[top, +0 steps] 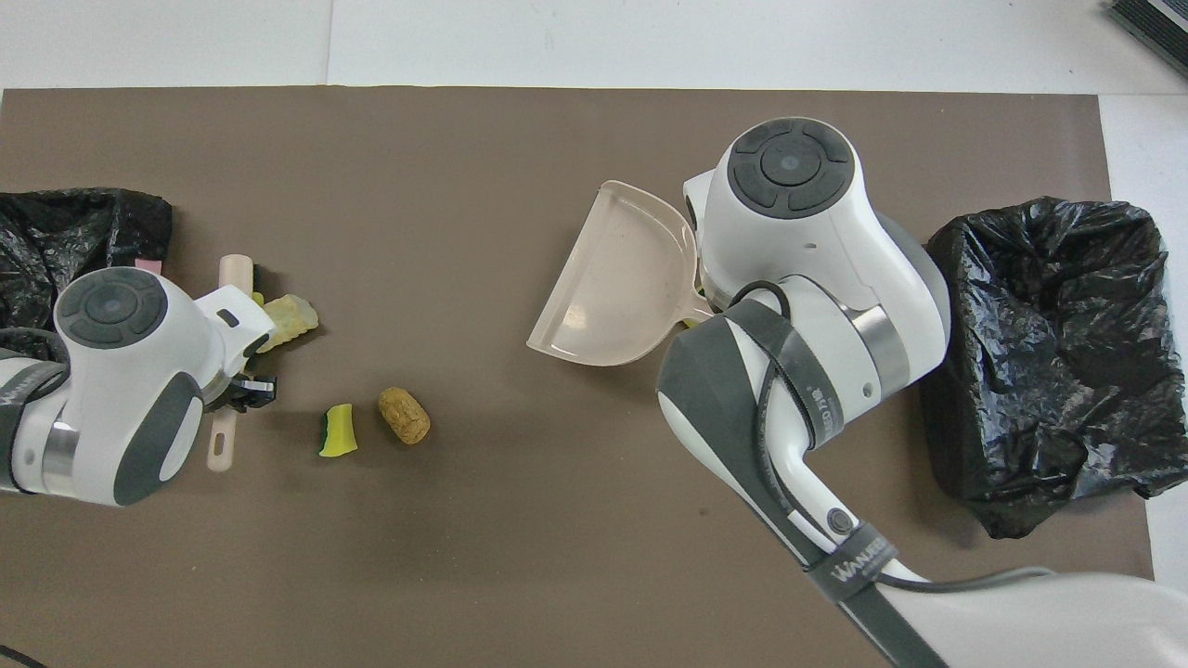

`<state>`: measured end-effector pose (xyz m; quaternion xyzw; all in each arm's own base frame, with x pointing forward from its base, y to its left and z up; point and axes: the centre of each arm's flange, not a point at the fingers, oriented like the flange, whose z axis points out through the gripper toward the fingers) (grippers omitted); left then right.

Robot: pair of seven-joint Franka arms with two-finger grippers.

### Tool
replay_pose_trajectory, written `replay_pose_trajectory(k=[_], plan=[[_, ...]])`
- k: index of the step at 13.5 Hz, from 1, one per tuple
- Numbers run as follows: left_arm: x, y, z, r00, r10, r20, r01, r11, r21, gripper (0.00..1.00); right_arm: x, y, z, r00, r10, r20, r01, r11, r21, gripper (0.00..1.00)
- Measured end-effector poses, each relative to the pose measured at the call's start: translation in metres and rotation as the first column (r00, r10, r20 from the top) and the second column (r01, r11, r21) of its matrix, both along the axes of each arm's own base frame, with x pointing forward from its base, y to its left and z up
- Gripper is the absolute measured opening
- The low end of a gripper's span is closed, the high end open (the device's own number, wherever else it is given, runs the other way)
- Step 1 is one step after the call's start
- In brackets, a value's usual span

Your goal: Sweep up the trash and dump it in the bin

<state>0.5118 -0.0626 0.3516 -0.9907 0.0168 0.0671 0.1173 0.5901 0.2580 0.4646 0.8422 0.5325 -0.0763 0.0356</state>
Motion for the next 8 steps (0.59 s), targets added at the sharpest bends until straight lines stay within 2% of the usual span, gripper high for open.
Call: replay_pose_trajectory(k=[2, 4, 6, 8], plan=[[-0.005, -0.040, 0.003, 1.000, -0.015, -0.001, 0.015, 0.998, -0.064, 0.26, -0.005, 0.001, -0.008, 0.993, 0.117, -0.017, -0.116, 0.993, 0.008, 0.32], [-0.008, -0.068, 0.011, 1.000, -0.026, -0.005, 0.025, 0.994, -0.109, 0.26, -0.015, 0.004, -0.022, 0.978, 0.210, 0.006, -0.210, 0.977, 0.022, 0.32], [-0.009, -0.081, 0.030, 1.000, -0.007, -0.031, 0.003, 0.989, -0.148, 0.26, -0.029, 0.003, -0.038, 0.963, 0.267, 0.014, -0.268, 0.963, 0.022, 0.32], [-0.012, -0.083, 0.062, 0.999, 0.015, -0.034, -0.021, 0.983, -0.184, 0.26, -0.038, 0.001, -0.045, 0.953, 0.304, 0.014, -0.304, 0.953, 0.021, 0.32]])
